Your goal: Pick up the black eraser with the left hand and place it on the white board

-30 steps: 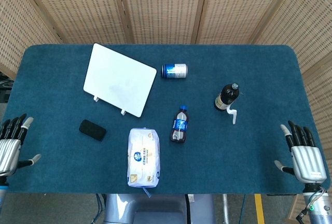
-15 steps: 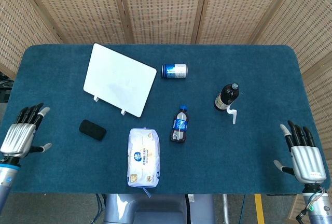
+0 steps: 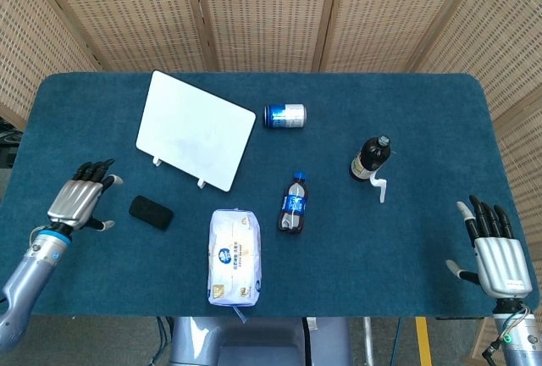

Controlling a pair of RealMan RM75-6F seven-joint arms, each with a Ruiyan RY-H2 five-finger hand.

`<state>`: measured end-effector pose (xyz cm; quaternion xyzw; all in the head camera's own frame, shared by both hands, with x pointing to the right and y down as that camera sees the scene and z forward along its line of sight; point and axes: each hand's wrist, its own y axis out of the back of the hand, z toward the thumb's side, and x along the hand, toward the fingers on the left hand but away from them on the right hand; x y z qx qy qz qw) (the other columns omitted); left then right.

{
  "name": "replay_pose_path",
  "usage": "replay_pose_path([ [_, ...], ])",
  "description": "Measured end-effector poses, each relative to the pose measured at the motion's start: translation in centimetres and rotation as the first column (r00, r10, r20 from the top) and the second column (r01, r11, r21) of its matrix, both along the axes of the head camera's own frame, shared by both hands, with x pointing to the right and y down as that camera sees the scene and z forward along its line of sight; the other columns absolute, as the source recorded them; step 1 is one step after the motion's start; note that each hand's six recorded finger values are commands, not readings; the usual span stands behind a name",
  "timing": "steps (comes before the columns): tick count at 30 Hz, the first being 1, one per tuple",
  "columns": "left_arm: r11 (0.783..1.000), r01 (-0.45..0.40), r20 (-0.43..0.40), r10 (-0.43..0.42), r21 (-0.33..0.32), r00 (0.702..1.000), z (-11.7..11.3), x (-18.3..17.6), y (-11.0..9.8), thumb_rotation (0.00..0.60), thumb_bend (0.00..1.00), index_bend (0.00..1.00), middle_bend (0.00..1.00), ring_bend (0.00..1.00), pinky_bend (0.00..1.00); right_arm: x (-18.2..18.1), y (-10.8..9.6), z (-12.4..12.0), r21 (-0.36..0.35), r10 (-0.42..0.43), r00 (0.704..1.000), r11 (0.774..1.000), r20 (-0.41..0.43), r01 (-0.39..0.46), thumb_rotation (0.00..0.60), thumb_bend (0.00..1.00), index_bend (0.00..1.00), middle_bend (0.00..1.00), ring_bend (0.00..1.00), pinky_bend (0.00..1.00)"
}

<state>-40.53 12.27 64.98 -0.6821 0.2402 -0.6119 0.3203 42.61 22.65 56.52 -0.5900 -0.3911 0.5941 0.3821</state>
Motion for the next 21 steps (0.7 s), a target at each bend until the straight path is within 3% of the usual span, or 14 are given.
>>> replay_pose_path([
  [21,0.987,-0.116,0.045,0.121,-0.114,0.992,4.2,5.3,-0.6,0.600,0.17,0.27,0.00,0.00,0.00,1.0,-0.4,-0.3,0.012,0.036,0.999,0.999,0.027,-0.037,0.600,0.00,0.00,0.00,0.00,0.00],
])
